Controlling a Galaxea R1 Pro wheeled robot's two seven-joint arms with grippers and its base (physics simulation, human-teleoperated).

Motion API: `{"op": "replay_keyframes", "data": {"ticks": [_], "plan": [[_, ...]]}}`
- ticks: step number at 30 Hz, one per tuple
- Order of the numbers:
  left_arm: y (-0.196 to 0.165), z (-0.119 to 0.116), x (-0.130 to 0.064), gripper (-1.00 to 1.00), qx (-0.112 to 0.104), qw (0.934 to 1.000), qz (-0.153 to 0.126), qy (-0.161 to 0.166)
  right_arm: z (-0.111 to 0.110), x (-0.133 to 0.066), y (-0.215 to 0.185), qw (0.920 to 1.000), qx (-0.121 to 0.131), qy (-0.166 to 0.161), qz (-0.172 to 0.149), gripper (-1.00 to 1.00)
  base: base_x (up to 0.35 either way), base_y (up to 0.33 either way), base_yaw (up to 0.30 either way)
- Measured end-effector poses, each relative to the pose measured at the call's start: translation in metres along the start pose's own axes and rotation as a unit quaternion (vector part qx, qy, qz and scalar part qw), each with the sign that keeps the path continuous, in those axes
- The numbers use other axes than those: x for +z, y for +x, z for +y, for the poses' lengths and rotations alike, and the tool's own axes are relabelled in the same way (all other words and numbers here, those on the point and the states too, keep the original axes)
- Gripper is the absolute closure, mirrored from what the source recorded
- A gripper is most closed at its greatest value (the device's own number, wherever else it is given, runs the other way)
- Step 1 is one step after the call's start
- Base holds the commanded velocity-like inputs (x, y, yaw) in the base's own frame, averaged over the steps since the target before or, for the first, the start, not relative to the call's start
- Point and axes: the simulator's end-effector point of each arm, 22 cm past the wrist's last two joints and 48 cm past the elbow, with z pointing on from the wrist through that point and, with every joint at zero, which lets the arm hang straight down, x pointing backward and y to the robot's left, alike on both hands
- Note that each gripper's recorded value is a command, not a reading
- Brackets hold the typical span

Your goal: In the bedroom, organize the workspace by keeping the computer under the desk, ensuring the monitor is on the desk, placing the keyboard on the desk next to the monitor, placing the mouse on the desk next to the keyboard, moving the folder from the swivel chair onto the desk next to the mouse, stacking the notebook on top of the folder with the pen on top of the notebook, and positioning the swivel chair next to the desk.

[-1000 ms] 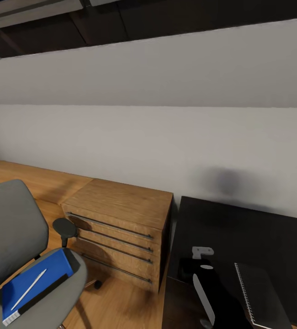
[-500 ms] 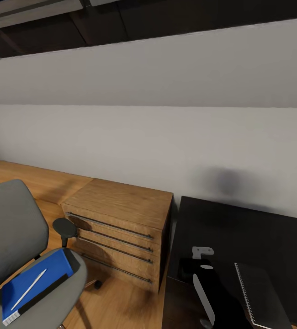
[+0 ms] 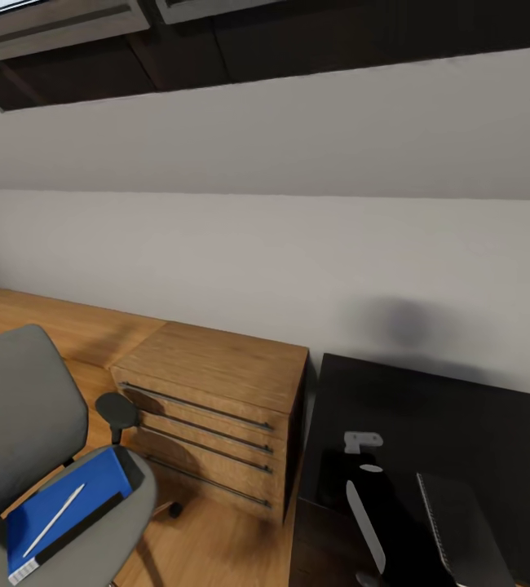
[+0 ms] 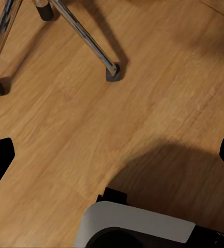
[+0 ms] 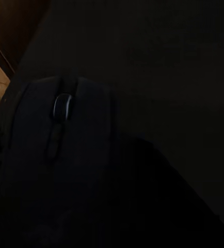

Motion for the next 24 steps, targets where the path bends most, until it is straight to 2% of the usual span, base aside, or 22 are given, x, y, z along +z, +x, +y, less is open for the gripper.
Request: {"op": "replay_keyframes", "data": {"ticks": [14,17,18,20,24], "plan": [[-0.012,0.001,-0.017,-1.0,0.0,1.0,0.0,-0.001,-0.001,-0.016,-0.019,1.0,0.001,0.0,-0.004,1.0,0.0,0.0,0.0],[-0.014,0.001,-0.021,-1.0,0.0,1.0,0.001,-0.001,-0.001,-0.037,-0.063,0.9991,0.007,-0.003,-0.042,1.0,0.0,0.0,-0.004],[-0.015,0.0,-0.022,-1.0,0.0,1.0,0.001,0.0,-0.001,-0.047,-0.075,0.999,0.007,-0.004,-0.045,1.0,0.0,0.0,-0.092],[-0.017,0.0,-0.025,-1.0,0.0,1.0,0.0,0.0,-0.001,-0.067,-0.091,0.9993,0.004,-0.008,-0.036,1.0,0.0,0.0,-0.147],[-0.021,-0.001,-0.029,-1.0,-0.001,1.0,-0.001,0.001,-0.001,-0.08,-0.099,0.9996,0.001,-0.01,-0.027,1.0,0.0,0.0,-0.204]]}}
